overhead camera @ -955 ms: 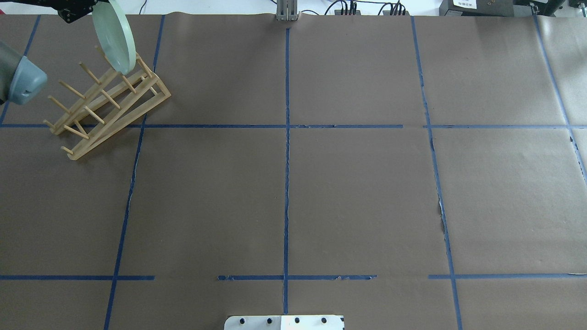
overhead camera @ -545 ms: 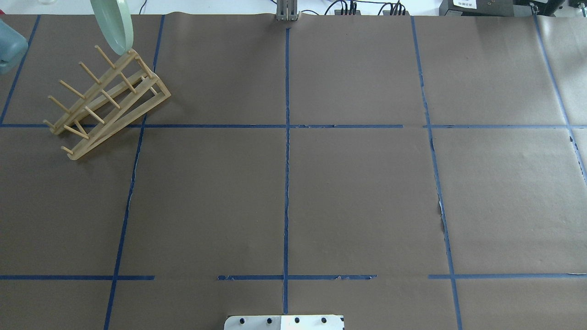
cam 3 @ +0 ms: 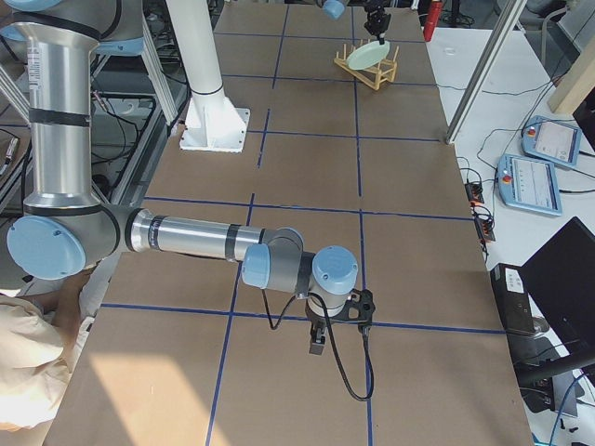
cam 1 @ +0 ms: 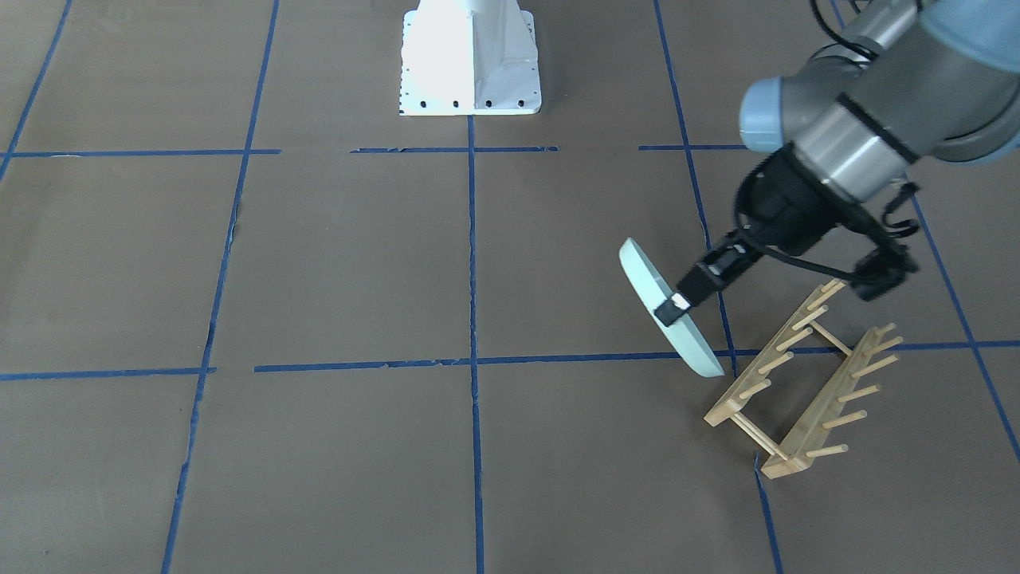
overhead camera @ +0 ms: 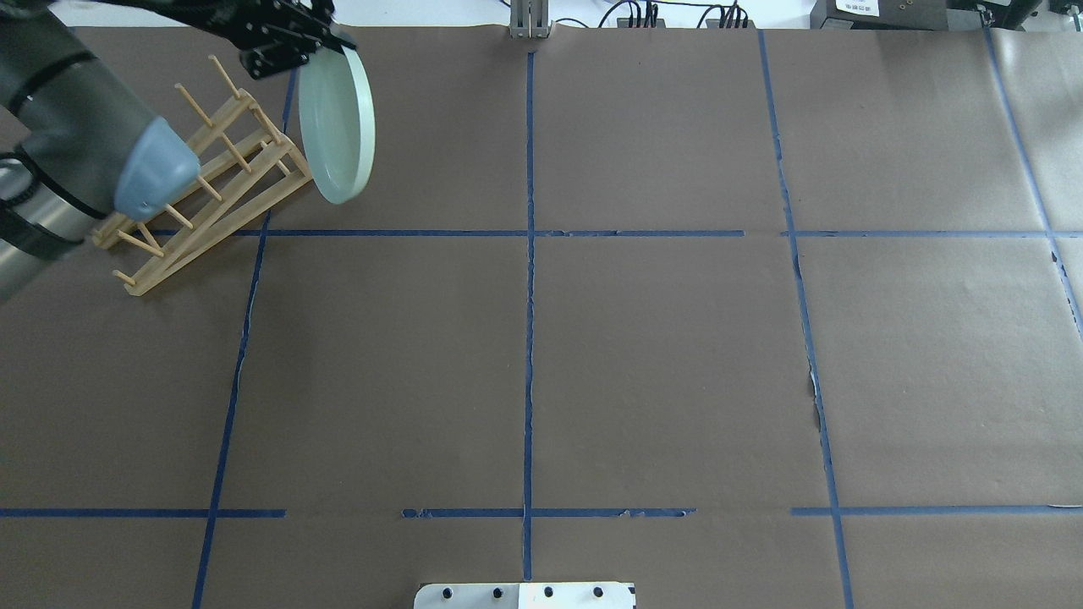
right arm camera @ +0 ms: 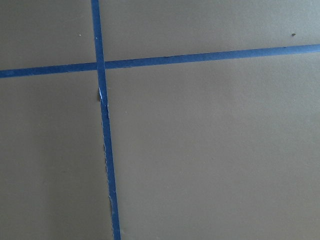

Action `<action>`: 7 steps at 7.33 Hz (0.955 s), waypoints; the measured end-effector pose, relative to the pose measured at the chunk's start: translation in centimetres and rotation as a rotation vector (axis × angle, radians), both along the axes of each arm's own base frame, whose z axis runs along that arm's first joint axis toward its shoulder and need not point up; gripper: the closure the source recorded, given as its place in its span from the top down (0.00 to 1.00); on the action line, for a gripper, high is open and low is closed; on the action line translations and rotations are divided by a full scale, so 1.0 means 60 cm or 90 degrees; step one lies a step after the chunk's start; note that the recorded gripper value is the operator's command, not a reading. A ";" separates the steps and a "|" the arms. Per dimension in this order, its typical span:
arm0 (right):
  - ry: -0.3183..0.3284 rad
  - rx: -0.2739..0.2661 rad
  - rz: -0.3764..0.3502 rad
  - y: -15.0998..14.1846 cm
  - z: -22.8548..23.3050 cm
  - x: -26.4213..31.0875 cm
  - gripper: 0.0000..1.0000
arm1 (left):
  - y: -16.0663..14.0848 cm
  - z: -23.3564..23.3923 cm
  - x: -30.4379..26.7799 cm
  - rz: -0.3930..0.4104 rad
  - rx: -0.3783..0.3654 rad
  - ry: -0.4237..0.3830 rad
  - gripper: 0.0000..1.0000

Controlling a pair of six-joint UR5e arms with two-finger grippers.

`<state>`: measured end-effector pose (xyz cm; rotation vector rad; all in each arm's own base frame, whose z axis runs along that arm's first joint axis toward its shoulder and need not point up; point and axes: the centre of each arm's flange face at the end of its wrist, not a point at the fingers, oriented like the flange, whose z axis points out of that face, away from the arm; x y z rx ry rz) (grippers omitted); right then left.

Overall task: Place plate on table
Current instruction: 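Carry the plate toward the robot and lower it flat onto the table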

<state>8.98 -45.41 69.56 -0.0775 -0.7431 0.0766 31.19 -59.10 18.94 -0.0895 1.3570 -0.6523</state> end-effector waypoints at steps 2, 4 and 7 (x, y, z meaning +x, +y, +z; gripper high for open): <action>0.000 0.000 0.000 0.000 0.000 0.000 1.00 | 0.079 -0.014 0.126 0.082 0.020 -0.144 0.00; 0.000 0.000 0.000 0.000 0.000 0.000 1.00 | 0.150 0.008 0.258 0.139 0.032 -0.319 0.00; 0.000 0.000 0.000 0.000 0.000 0.000 1.00 | 0.224 0.041 0.423 0.197 0.025 -0.489 0.73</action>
